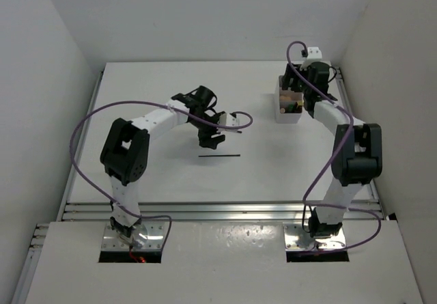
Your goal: Organize the makeup
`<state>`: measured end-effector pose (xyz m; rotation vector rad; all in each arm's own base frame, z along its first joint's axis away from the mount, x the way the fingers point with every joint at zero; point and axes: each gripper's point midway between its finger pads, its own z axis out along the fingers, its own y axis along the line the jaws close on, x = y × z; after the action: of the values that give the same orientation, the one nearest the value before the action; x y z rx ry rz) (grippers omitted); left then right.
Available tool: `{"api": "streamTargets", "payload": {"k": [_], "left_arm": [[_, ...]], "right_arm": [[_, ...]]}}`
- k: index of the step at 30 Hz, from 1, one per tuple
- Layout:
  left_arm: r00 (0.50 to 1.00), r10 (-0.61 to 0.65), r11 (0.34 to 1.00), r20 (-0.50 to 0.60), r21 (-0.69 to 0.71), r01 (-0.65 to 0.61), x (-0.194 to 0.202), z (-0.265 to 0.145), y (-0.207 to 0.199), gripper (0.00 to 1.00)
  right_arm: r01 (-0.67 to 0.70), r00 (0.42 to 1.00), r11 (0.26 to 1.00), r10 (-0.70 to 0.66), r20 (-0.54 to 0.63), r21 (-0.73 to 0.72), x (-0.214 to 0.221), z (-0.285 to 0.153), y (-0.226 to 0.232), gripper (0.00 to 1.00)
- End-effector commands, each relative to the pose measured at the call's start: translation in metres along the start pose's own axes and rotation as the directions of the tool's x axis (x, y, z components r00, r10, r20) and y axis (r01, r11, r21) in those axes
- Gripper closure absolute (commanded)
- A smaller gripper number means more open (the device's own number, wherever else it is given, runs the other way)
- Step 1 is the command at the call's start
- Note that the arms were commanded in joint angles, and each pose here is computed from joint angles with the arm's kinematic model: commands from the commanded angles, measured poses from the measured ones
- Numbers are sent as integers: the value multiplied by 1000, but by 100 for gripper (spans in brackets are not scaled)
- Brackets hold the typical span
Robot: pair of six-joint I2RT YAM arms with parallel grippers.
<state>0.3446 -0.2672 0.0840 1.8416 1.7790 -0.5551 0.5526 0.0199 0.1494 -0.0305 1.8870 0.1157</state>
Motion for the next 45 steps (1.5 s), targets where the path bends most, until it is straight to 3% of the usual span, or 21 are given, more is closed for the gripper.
{"api": "streamTargets", "payload": {"k": [1, 5, 10, 18, 23, 29, 30, 33, 34, 37, 45], "left_arm": [[992, 125, 981, 5, 152, -125, -12, 7, -18, 32], [964, 262, 951, -45, 182, -250, -16, 22, -26, 32], [956, 276, 942, -98, 223, -250, -3, 41, -46, 33], [986, 85, 973, -143, 227, -51, 4, 76, -43, 41], [989, 42, 988, -143, 150, -20, -5, 79, -32, 39], [992, 40, 992, -120, 123, -25, -22, 67, -32, 44], [994, -7, 993, -111, 113, 19, -23, 62, -31, 44], [993, -108, 994, -50, 16, 109, -45, 42, 0, 43], [980, -193, 979, -47, -77, 189, -46, 31, 25, 43], [957, -287, 940, -48, -209, 271, -33, 15, 62, 37], [938, -338, 924, -77, -214, 316, -8, 25, 68, 32]], "right_arm": [[33, 994, 999, -35, 107, 16, -70, -41, 3, 24], [37, 996, 999, -38, 78, 20, -80, -77, 5, 22], [61, 998, 998, -62, 3, 19, -59, -119, 8, 22], [123, 992, 992, -123, -15, -2, -42, -177, 15, 21], [168, 986, 986, -168, 5, 9, -33, -204, 14, 20], [173, 985, 985, -173, 16, 8, -31, -220, 15, 20], [173, 985, 985, -173, 16, 6, -32, -220, 16, 20], [166, 986, 986, -166, 7, 2, -30, -222, 17, 20], [161, 987, 987, -161, 7, 2, -30, -223, 17, 20], [144, 990, 990, -144, -4, -3, -26, -222, 18, 20], [137, 990, 991, -137, -28, -2, -21, -223, 17, 20]]}}
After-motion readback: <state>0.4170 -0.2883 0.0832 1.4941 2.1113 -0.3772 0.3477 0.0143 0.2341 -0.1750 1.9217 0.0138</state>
